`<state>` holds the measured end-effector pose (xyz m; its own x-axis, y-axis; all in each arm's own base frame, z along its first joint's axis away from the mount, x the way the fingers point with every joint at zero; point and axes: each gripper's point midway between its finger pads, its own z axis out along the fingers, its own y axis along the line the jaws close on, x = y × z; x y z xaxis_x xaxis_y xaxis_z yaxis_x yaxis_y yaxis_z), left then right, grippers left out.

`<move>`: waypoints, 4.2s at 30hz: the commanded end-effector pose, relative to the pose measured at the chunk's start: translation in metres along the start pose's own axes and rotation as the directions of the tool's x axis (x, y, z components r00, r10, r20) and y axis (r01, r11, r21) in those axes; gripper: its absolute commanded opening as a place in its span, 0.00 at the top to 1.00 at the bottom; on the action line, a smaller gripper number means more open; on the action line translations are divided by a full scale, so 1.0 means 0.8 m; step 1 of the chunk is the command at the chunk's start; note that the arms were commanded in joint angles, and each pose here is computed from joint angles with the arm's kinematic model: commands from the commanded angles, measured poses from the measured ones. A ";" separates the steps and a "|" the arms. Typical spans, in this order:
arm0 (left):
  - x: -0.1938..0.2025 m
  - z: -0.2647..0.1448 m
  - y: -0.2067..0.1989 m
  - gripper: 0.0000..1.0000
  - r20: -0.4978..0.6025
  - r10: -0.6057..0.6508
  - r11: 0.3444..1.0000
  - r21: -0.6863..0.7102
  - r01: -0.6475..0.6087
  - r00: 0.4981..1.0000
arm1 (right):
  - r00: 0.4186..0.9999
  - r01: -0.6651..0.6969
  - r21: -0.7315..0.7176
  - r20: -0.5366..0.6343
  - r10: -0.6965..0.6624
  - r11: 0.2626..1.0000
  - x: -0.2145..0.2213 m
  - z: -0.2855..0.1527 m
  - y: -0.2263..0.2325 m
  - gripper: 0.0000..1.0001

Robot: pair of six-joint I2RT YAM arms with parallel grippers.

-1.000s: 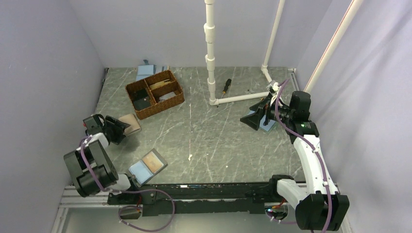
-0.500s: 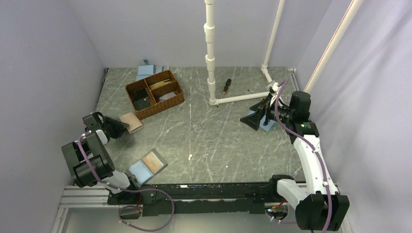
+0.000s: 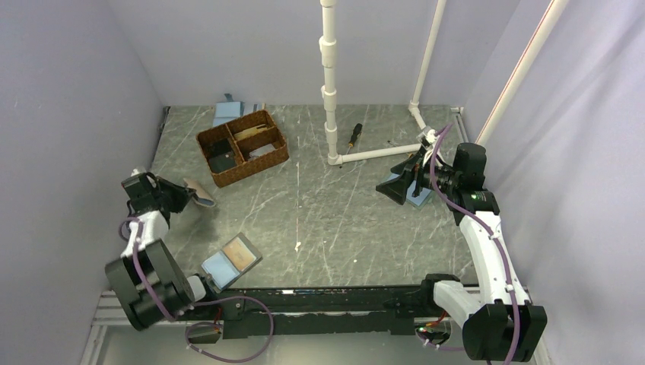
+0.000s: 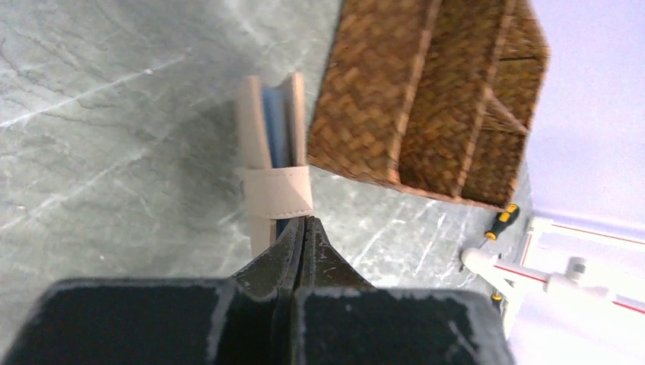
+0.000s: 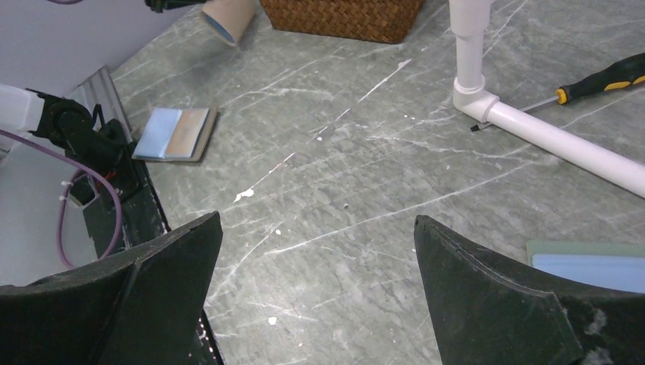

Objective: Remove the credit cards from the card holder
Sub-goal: Pick up the card holder from the center of the board, then place the card holder at the center of the board, then open the card holder at the center of the board.

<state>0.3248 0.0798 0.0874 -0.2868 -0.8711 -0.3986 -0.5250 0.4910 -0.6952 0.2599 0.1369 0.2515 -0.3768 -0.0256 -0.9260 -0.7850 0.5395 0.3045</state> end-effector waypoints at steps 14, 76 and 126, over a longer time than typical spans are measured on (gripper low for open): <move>0.141 -0.117 -0.105 1.00 -0.314 0.228 0.963 0.215 -0.164 0.922 | 0.999 0.040 0.005 -0.004 -0.040 0.999 0.001 0.002 -0.006 0.00; 0.419 -0.112 -0.219 0.30 -0.207 0.876 0.472 0.557 -0.683 0.436 | 0.983 0.068 -0.084 -0.167 -0.081 0.994 0.062 0.032 -0.015 0.00; 0.374 -0.035 -0.096 0.41 -0.502 0.418 0.902 0.331 -0.279 0.757 | 0.583 0.288 -0.046 -0.784 -0.213 0.957 0.227 0.279 0.011 0.45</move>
<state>0.2616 -0.2193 0.0363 -0.8397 -0.4524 -0.3003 -0.1290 0.7034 -0.6990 0.2839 0.3228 0.0329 -0.4254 -0.8011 -0.4210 -0.8943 0.4433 0.0602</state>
